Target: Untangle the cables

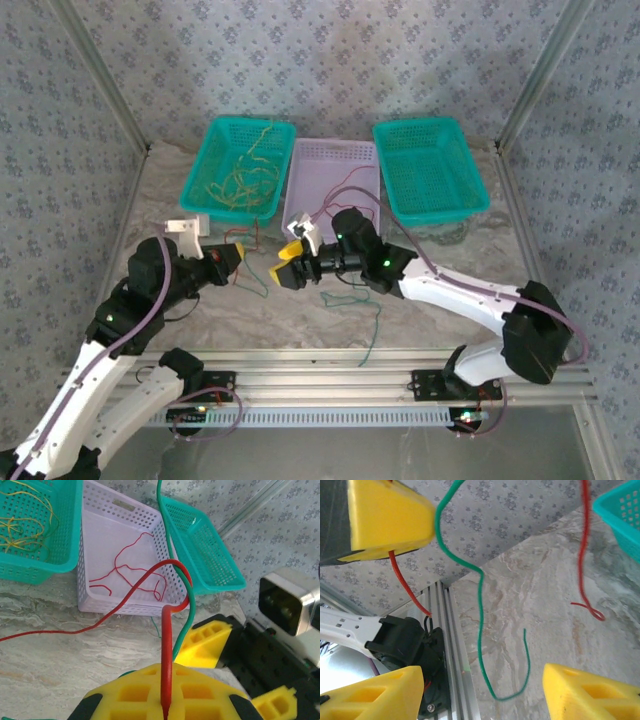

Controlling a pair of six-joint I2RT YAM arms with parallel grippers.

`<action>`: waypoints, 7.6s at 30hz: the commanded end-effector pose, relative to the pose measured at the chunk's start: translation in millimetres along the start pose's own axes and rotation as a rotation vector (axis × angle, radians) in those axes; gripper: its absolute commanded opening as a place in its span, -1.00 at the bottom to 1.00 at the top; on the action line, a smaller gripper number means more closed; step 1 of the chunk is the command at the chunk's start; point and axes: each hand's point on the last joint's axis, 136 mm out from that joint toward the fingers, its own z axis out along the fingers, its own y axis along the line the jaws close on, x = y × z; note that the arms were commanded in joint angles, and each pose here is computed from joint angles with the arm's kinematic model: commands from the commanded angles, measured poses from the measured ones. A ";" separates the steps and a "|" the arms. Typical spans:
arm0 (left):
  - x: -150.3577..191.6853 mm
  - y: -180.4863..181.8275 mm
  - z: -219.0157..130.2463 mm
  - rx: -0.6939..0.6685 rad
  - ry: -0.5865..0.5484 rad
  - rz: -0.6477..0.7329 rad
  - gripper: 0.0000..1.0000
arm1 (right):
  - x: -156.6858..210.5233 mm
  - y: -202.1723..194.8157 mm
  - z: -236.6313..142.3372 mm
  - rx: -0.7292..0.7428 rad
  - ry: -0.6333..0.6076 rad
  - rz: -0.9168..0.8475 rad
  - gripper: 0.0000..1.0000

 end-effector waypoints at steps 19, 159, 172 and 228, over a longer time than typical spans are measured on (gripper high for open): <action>-20.5 -2.7 -6.4 -0.032 -0.061 0.023 -1.00 | 5.0 -13.6 16.4 0.043 0.056 -0.019 -1.00; -79.1 -30.0 326.5 -0.251 0.328 0.202 0.99 | -65.0 -147.9 -321.7 0.983 -0.466 0.535 -1.00; -80.9 -44.1 246.8 -0.245 0.273 0.203 0.99 | -35.3 -294.0 -338.0 1.219 -0.306 0.744 -1.00; -47.0 38.5 93.0 -0.370 0.133 0.187 0.99 | 151.3 -121.6 -143.1 0.898 0.455 0.483 0.27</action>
